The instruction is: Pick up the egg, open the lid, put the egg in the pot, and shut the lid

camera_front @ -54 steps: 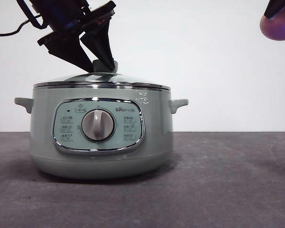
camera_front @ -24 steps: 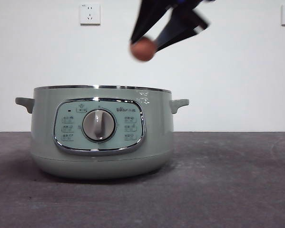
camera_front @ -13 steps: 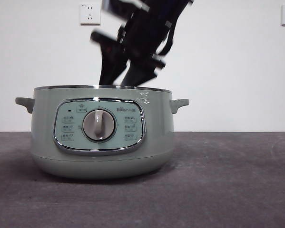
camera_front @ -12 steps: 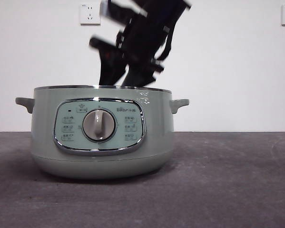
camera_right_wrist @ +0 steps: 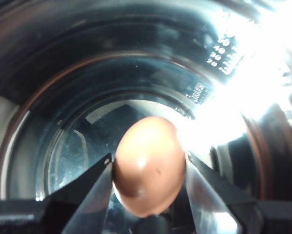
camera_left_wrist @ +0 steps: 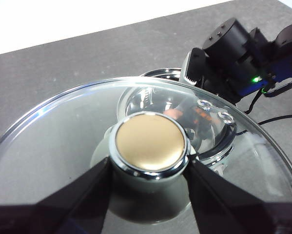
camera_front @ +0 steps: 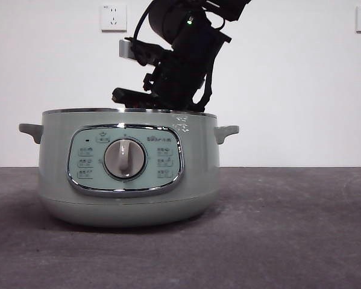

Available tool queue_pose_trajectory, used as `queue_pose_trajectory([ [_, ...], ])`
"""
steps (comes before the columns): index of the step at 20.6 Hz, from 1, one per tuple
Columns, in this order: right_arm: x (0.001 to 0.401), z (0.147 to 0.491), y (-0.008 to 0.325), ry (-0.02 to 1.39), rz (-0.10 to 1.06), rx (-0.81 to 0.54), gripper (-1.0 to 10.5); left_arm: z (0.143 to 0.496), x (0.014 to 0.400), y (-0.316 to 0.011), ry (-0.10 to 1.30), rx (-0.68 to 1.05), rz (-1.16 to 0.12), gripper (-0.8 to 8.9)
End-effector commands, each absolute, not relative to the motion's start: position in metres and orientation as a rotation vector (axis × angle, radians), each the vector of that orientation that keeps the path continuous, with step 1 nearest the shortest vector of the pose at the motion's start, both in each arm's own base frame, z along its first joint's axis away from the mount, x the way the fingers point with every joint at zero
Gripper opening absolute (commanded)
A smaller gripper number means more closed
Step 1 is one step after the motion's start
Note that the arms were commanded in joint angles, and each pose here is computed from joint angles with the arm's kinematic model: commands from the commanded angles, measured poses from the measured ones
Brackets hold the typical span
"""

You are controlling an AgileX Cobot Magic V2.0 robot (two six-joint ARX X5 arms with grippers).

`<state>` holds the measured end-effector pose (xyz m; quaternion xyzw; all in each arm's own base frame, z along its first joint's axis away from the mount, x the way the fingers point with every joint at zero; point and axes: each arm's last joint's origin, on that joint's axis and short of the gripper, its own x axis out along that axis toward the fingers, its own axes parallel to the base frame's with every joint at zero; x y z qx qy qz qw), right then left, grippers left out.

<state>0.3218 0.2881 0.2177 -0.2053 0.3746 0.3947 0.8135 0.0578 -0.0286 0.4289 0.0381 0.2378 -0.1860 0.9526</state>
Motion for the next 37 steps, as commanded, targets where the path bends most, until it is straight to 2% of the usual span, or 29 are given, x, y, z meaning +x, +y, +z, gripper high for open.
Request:
queue_pose_trajectory([
  [1, 0.323, 0.207, 0.292, 0.823, 0.847, -0.456, -0.1, 0.436, 0.055, -0.027, 0.42, 0.051, -0.376, -0.08],
  [6, 0.322, 0.205, 0.291, 0.843, 0.854, -0.456, 0.1, 0.436, 0.055, -0.027, 0.419, 0.051, -0.376, -0.08],
  [7, 0.322, 0.205, 0.291, 0.846, 0.853, -0.454, 0.9, 0.436, 0.055, -0.027, 0.416, 0.051, -0.376, -0.08],
  [10, 0.322, 0.206, 0.291, 0.85, 0.844, -0.439, 4.7, 0.437, 0.056, -0.027, 0.409, 0.051, -0.378, -0.08],
  [11, 0.321, 0.208, 0.291, 0.852, 0.835, -0.421, 5.1, 0.437, 0.057, -0.028, 0.405, 0.05, -0.378, -0.08],
  [16, 0.311, 0.251, 0.281, 0.765, 0.826, -0.377, 5.1, 0.437, 0.069, -0.035, 0.423, 0.079, -0.382, -0.08],
  [19, 0.295, 0.29, 0.262, 0.722, 0.737, -0.38, 5.1, 0.436, 0.083, -0.042, 0.432, 0.106, -0.389, -0.08],
  [23, 0.259, 0.351, 0.219, 0.658, 0.557, -0.422, 5.1, 0.436, 0.111, -0.06, 0.435, 0.104, -0.453, -0.08],
  [26, 0.224, 0.401, 0.178, 0.529, 0.465, -0.367, 5.1, 0.429, 0.142, -0.079, 0.472, 0.127, -0.492, -0.08],
  [32, 0.142, 0.468, 0.106, 0.264, 0.443, -0.217, 5.0, 0.398, 0.209, -0.118, 0.573, 0.135, -0.553, -0.08],
  [37, 0.091, 0.485, 0.064, 0.153, 0.441, -0.157, 5.0, 0.364, 0.253, -0.143, 0.658, 0.146, -0.572, -0.08],
])
